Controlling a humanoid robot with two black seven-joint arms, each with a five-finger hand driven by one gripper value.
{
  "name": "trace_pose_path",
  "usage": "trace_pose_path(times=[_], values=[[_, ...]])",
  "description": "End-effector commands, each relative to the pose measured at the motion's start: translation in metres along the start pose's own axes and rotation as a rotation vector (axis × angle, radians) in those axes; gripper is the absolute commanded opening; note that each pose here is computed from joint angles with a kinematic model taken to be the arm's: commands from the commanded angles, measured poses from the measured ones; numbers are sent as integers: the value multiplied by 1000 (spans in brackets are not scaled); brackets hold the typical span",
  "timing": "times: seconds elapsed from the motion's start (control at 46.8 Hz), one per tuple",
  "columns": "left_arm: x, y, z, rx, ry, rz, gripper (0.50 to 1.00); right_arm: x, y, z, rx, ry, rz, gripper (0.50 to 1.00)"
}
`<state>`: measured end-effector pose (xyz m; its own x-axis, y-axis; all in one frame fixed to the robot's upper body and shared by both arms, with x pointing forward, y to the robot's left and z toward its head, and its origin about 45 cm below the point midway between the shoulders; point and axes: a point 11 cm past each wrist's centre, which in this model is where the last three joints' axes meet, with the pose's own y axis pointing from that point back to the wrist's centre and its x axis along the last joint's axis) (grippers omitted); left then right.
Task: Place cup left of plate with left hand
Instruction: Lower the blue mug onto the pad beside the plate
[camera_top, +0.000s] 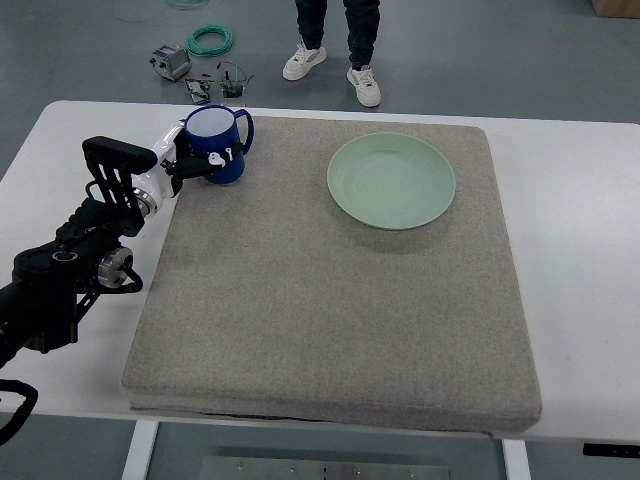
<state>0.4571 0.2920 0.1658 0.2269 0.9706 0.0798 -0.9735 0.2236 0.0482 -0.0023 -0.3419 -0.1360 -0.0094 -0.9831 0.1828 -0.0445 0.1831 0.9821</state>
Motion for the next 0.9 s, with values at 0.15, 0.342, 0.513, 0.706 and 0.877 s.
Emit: trace_pose_path(times=[0.15,0.342,0.513,0.706,0.877], values=[[-1,2,-3,0,8,-6,506,0,0,0,0,0,0,934],[-3,3,-2,-21,23,-10,506,0,0,-1,1,0,0,934],[-6,3,-3,-26,25,-12,506,0,0,-1,1,0,0,934],[-7,5,-7,-18,31,-10,544,0,0,-1,1,0,0,934],[-7,7,-10,-12,32,-7,608,0,0,0,0,1,0,934]])
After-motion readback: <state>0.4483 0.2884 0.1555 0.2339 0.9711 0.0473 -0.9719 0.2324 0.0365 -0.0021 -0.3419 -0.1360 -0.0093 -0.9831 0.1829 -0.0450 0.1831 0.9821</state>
